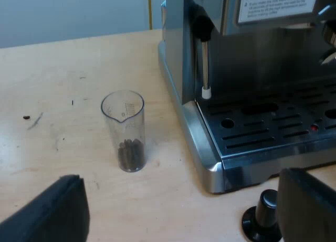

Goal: Pour the beans into the coffee machine

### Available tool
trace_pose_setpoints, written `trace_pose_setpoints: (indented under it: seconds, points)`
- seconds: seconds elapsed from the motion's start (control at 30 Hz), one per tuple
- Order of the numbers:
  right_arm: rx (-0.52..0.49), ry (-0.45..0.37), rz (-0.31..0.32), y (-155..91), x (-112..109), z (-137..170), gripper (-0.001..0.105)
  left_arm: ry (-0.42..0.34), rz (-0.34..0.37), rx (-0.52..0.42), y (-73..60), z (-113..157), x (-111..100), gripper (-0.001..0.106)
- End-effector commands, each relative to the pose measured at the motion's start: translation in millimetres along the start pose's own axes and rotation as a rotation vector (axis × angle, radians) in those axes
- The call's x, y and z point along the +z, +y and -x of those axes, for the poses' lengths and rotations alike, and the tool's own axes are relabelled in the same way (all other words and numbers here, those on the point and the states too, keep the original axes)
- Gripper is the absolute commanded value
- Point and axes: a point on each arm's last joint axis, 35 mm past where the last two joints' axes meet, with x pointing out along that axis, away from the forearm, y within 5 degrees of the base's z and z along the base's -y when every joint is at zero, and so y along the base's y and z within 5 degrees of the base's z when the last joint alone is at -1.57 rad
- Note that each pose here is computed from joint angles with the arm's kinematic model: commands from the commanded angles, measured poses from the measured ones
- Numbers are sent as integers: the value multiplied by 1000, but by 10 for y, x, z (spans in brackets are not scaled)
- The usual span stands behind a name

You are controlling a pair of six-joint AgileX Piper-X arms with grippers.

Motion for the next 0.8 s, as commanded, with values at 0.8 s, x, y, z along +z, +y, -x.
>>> trace_pose_setpoints:
  seconds: [0.8]
  points:
    - [138,-1,67,-50,134,-416,64,-69,-31,-7,38,-222,33,82]
